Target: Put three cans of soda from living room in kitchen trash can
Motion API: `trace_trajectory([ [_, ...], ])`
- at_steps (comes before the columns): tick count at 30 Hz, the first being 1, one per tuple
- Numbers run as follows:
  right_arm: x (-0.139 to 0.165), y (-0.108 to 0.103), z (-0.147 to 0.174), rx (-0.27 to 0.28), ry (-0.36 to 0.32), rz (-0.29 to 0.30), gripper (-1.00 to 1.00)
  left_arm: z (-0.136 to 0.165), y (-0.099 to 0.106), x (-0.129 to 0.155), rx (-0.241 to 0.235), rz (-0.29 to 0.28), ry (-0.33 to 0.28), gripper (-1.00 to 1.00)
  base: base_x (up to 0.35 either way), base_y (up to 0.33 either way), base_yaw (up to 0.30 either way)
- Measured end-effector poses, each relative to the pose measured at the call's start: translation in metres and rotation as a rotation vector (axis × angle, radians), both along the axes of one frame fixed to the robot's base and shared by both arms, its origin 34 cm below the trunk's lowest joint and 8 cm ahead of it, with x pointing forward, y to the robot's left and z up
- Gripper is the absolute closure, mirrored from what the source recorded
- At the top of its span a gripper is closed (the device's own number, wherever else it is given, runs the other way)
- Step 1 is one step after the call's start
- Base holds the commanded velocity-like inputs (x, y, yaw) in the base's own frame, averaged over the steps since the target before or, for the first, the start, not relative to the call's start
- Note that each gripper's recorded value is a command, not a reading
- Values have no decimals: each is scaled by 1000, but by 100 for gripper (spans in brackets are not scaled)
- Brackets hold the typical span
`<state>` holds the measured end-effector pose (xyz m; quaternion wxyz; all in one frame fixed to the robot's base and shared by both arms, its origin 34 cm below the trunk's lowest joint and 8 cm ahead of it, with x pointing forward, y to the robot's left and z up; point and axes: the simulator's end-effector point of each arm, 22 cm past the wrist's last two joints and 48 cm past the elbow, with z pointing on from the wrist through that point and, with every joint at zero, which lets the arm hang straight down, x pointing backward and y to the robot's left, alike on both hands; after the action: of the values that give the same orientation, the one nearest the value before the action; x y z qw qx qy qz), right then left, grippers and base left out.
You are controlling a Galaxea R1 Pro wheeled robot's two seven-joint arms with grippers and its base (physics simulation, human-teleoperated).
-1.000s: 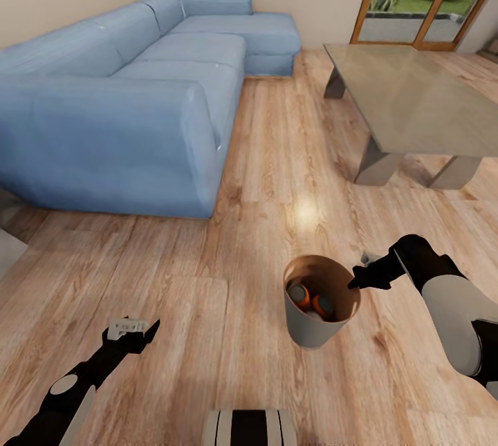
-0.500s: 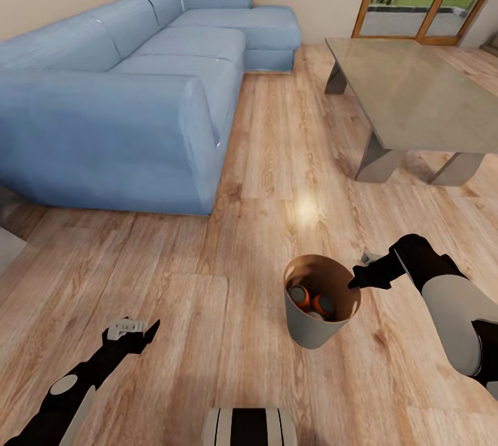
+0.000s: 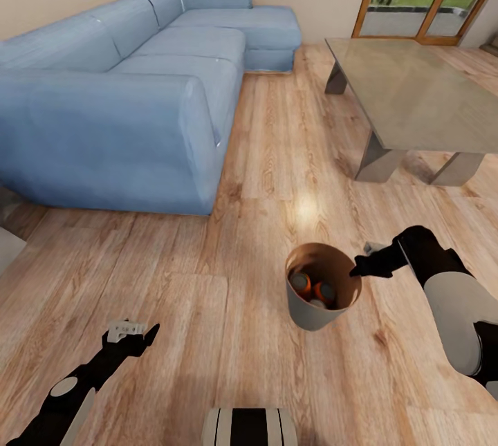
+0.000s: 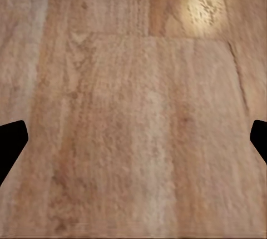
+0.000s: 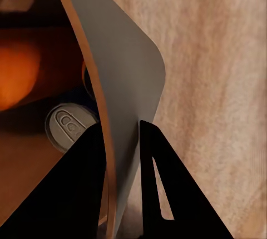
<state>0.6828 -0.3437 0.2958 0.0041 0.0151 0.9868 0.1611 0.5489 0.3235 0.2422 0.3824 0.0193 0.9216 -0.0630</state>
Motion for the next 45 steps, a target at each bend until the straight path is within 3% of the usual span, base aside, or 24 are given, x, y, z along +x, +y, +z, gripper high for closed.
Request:
trace_trajectory([
  [13,-11,0,-27,0,42,3,100,-26,1,-17,-1,4,61,-100,0,0,0],
  [24,-13,1,-31,6,50,-3,100,-30,1,-19,-1,5,68,-100,0,0,0],
  [30,-15,-9,-37,46,59,-51,100,-42,2,-27,1,5,94,-100,0,0,0],
  [44,-14,-9,-37,49,59,-47,100,-43,1,-28,-1,6,96,-100,0,0,0],
  [45,-14,-9,-37,49,59,-47,-100,-43,1,-28,-1,6,96,-100,0,0,0],
])
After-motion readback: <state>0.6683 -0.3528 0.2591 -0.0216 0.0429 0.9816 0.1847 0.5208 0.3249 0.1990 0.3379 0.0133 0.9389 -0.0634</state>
